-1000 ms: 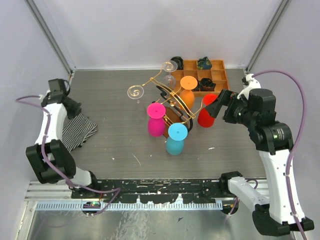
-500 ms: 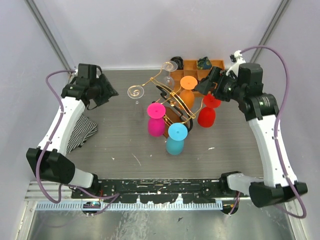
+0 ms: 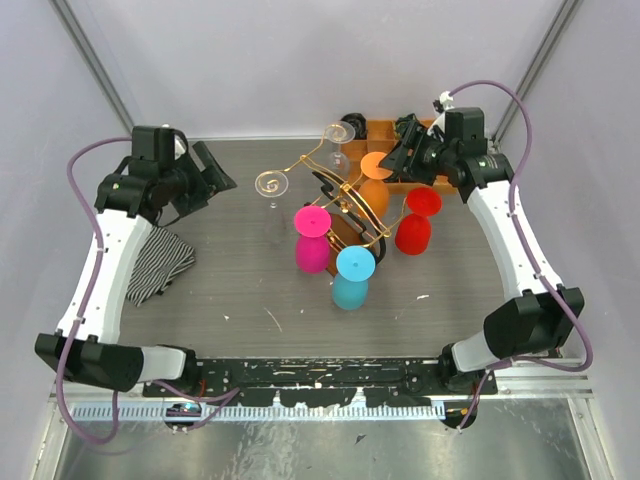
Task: Take the wine glass off the wine glass rack
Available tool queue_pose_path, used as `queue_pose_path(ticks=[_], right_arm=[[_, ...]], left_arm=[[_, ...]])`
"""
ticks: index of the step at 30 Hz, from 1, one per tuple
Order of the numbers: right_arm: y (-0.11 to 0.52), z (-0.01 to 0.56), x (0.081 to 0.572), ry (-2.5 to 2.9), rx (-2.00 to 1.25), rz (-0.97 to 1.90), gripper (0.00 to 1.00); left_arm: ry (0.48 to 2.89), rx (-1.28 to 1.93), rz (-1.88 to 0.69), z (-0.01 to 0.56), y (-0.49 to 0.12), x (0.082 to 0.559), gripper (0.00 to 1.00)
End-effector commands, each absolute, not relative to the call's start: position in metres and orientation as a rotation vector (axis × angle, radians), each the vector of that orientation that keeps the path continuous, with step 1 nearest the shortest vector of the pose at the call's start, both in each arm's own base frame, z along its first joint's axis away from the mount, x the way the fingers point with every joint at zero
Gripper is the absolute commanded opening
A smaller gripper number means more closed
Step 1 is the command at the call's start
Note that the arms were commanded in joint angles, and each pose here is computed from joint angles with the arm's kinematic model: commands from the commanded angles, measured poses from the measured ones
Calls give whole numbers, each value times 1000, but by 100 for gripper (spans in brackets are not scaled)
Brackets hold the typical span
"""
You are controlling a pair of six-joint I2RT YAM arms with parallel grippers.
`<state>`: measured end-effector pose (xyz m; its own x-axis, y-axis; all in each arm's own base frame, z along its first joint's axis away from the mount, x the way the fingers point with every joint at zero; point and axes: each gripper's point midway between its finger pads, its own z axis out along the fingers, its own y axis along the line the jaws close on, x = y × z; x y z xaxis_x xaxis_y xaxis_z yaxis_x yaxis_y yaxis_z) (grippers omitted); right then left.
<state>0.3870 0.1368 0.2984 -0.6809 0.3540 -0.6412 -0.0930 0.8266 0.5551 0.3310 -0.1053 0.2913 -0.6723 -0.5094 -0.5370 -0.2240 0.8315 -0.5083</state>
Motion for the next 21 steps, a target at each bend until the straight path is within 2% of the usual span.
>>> queue_pose_path(ticks=[1, 3, 7, 8, 12, 15, 21], right_arm=[[147, 326, 404, 2093, 143, 798, 64], [154, 323, 407, 2084, 128, 852, 60], [158, 315, 408, 2088, 131, 888, 43], [158, 315, 407, 2088, 129, 894, 34], [157, 312, 405, 2083, 128, 923, 18], [156, 309, 402, 2074, 131, 973, 2], [149, 332, 392, 1989, 156, 1077, 1]], left_arm=[[2313, -498, -562, 299, -107, 314, 86], [2325, -499, -564, 296, -108, 312, 86], [2359, -508, -569, 288, -109, 309, 86], [2365, -507, -572, 287, -110, 307, 86], [2377, -502, -568, 286, -110, 305, 86], [2386, -500, -562, 285, -109, 304, 86], [2402, -502, -547, 282, -107, 299, 86]])
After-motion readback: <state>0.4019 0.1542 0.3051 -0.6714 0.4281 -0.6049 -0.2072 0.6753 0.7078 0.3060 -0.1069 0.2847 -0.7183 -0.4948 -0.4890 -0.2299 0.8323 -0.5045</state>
